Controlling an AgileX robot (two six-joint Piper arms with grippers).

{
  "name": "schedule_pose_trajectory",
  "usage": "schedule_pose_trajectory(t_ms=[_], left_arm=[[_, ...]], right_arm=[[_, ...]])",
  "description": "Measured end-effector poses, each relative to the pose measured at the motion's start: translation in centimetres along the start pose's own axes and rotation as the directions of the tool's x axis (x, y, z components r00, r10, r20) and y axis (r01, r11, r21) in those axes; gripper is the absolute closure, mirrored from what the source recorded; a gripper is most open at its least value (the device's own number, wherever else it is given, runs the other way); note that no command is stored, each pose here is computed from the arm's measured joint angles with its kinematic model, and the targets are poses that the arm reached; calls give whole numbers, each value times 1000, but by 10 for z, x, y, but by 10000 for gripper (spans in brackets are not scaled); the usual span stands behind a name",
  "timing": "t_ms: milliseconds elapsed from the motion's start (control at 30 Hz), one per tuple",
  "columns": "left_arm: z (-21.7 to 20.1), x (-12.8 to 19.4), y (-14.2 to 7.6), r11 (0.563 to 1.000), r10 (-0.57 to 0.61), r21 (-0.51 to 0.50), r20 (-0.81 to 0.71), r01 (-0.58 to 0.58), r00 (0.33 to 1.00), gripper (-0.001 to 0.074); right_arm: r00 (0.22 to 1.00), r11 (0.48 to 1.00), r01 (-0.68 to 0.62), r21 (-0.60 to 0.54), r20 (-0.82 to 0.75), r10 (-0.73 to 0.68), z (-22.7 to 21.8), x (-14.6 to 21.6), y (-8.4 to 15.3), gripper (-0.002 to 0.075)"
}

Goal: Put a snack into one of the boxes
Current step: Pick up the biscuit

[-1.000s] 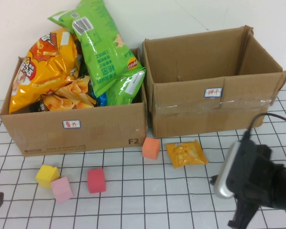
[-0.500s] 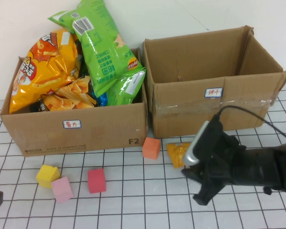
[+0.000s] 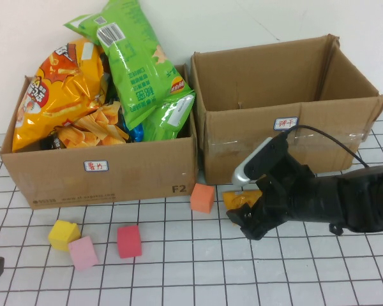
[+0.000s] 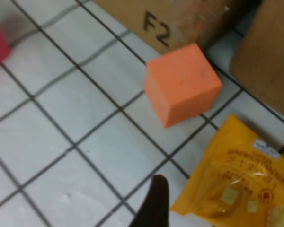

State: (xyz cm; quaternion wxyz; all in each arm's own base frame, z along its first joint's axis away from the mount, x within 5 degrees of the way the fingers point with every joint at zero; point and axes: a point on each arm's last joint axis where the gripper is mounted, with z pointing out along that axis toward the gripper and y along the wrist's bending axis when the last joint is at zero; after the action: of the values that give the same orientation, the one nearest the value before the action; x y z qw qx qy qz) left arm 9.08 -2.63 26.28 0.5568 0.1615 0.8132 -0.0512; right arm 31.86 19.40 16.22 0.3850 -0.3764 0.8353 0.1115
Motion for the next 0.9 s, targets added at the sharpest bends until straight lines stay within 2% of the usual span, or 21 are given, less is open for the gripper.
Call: schedule_pose_trajectory(t_ms=[233,633,733,900], left_arm=[[0,0,0,1000,6,-2,-1,-6,1000,736],[0,1,0,1000,2,-1,-8,-2,1000,736],[0,1,0,1000,2,-1,-8,-2,1000,736],[0,1,0,1000,4,0,-9,-4,1000,736]], right_arm=[[998,999,-3,41,-59,5,22,8,-6,35],[998,1000,-8,22,-65,9,47,8,-8,43],[998,1000,-8,16,-65,9,48,9,-8,101],[998,1000,-8,14,-64,9,48,8,-8,270]])
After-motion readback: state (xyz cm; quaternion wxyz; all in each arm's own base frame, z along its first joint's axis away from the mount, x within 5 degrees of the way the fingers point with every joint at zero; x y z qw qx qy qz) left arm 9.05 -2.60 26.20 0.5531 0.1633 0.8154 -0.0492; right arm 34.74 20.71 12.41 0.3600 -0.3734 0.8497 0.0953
